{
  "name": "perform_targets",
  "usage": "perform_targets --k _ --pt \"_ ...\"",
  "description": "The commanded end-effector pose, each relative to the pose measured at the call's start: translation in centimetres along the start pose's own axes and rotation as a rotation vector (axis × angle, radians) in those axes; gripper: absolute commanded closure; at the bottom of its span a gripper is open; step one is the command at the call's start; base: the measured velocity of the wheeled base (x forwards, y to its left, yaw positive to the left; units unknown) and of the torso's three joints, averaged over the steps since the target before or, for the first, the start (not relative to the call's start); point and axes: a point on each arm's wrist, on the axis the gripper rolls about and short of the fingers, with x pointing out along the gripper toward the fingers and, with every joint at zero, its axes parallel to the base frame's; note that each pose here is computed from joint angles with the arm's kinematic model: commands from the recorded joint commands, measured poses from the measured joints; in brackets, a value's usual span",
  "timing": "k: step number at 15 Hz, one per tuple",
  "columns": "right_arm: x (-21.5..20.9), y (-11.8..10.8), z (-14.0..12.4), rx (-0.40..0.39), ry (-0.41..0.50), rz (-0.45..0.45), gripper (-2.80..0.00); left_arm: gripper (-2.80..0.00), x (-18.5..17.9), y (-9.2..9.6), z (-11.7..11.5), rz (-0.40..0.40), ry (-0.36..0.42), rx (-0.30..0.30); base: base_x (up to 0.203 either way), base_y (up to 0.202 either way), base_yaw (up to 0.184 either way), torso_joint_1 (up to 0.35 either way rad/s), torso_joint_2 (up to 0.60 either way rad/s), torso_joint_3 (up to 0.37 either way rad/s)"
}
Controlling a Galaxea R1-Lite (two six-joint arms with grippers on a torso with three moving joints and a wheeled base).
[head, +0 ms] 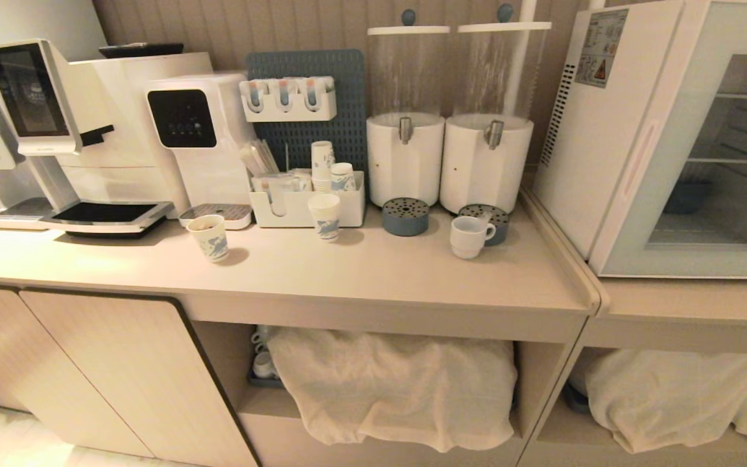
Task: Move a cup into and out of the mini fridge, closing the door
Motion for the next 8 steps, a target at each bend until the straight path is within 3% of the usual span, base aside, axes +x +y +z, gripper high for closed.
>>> perform_targets --k 1,8 --pt "0.0 0.0 0.0 0.0 0.0 0.0 0.0 0.0 0.01 0.0 0.0 0.0 0.001 0.0 0.0 0.191 -0.003 -0.002 0.0 0.002" --pt "0.0 0.0 0.0 0.001 0.0 0.0 0.0 0.0 0.01 0.0 0.0 0.0 0.001 0.0 0.0 0.192 0.0 0.002 0.0 0.003"
